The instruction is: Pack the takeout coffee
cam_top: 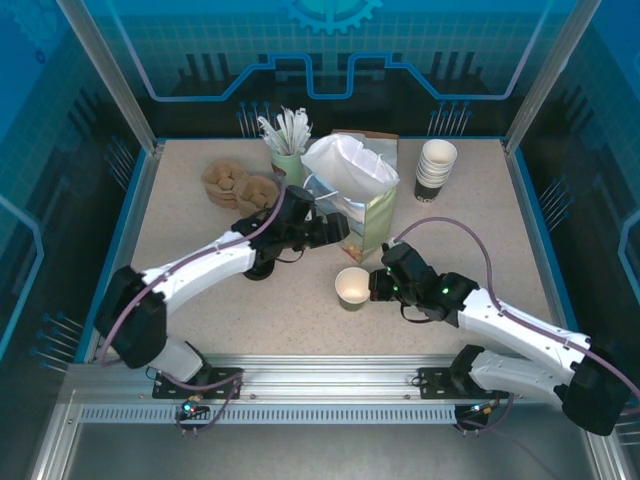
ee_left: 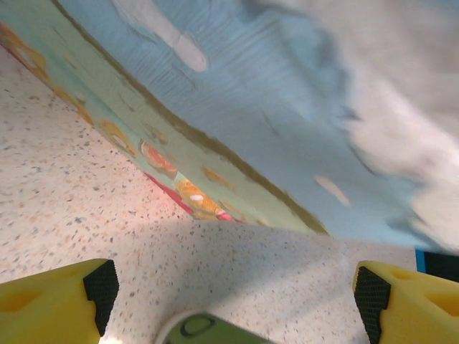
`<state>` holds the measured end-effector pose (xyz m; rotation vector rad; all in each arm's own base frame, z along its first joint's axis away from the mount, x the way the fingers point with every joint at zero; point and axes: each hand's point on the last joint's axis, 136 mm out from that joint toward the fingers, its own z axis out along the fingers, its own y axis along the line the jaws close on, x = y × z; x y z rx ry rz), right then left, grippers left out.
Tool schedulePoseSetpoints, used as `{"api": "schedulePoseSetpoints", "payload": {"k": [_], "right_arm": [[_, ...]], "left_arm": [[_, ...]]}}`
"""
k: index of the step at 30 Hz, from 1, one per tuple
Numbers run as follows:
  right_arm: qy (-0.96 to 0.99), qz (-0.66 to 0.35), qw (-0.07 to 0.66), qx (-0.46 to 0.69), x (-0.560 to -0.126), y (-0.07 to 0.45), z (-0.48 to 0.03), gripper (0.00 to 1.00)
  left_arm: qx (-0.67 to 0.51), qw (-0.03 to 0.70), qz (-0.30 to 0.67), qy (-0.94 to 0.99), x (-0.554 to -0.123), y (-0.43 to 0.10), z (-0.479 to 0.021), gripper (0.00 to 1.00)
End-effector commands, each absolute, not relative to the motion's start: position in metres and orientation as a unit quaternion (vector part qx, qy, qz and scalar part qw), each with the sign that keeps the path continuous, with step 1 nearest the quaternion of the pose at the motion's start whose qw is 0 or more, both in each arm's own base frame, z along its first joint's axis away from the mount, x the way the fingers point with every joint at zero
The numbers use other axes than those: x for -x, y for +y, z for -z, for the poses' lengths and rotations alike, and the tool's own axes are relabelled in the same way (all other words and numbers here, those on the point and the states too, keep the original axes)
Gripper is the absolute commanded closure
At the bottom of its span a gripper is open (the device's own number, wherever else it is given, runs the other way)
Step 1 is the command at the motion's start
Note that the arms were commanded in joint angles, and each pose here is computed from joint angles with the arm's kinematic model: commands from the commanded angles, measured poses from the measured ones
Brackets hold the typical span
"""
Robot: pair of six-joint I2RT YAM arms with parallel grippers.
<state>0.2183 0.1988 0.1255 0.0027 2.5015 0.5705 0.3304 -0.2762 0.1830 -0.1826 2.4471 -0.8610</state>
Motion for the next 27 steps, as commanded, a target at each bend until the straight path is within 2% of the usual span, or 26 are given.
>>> {"api": "schedulePoseSetpoints", "payload": {"k": [1,9,15,22,27], "right_arm": [[0.929,-0.223,0.297,-0.015,-0.224,0.207,-0.124,1.00],[0.930,-0.225,0.289,-0.021,-0.231,0.220,-0.117,1.00],[0.931,-0.235,0.280,-0.017,-0.233,0.235,-0.115,1.00],[0.932,-0.236,0.277,-0.003,-0.234,0.249,-0.116,1.00],[0.933,-0.234,0.272,-0.002,-0.232,0.251,-0.113,0.92]], "left_arm": [[0.077,0.265,0.278,0.920,-0.306,-0.237,-0.188,0.12],[0.140,0.282,0.224,0.922,-0.269,-0.146,-0.194,0.10],[0.185,0.250,0.157,0.937,-0.255,-0.093,-0.173,0.09],[0.187,0.235,0.104,0.948,-0.257,-0.073,-0.157,0.11],[0.175,0.224,0.084,0.955,-0.266,-0.071,-0.147,0.16]]}}
